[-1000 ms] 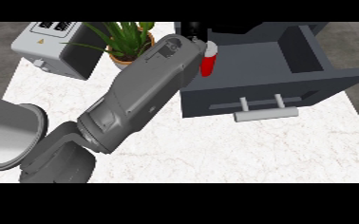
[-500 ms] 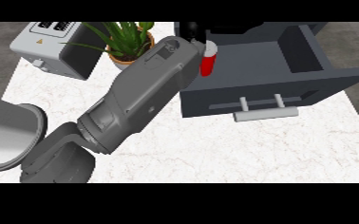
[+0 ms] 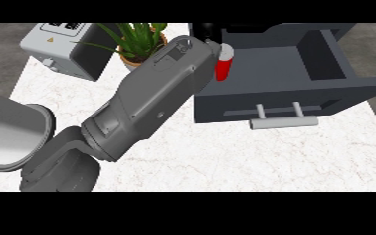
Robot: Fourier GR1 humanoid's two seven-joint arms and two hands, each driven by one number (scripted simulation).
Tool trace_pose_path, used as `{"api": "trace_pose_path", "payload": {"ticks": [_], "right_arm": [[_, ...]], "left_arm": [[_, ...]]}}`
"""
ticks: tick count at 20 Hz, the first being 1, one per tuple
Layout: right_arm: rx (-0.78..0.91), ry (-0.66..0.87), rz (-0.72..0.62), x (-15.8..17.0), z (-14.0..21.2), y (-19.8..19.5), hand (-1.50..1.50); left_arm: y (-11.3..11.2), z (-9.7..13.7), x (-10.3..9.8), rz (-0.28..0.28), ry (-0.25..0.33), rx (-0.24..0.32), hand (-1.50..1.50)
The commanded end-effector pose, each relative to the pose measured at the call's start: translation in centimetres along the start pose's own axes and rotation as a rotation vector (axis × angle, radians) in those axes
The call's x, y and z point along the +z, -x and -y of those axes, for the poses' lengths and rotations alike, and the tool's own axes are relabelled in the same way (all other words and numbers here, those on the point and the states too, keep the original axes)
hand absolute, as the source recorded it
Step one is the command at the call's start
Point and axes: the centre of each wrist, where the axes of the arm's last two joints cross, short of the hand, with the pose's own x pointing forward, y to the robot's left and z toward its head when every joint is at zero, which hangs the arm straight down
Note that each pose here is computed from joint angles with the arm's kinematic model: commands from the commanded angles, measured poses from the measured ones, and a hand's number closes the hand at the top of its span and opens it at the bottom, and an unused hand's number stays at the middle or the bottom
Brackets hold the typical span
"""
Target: Pick up the can, place it into the drawer and close the drawer
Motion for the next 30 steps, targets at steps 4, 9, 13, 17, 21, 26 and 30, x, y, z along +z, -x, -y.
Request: {"api": "trace_pose_path", "payload": {"ticks": [4, 9, 13, 17, 21, 26, 30], "right_arm": [[0.161, -0.072, 0.054, -2.6, -3.4, -0.5, -1.50], [0.304, -0.112, 0.047, -6.5, -6.1, 0.2, -1.50], [0.350, -0.123, 0.072, -8.2, -9.1, 2.1, -1.50], [0.458, -0.131, 0.095, -10.9, -11.9, 2.8, -1.50], [0.549, -0.208, 0.092, -12.5, -14.3, 4.8, -1.50], [0.659, -0.271, 0.096, -15.8, -14.6, 8.8, -1.50], [0.791, -0.322, 0.083, -17.6, -18.0, 9.4, -1.50]], "left_arm": [[-1.3, 0.8, 0.0, 0.009, 0.015, 0.017, -1.50], [-0.9, 0.4, 0.1, -0.017, 0.020, 0.050, -1.50], [-0.5, 0.0, -0.1, -0.019, -0.004, 0.043, -1.50], [0.1, 0.1, 0.6, -0.034, 0.009, 0.026, -1.50], [0.2, -2.0, -0.2, -0.032, -0.010, 0.013, -1.50], [-2.2, -2.9, -1.0, -0.016, -0.042, -0.010, -1.50], [-1.0, -5.1, -1.8, -0.022, -0.064, -0.035, -1.50]]}}
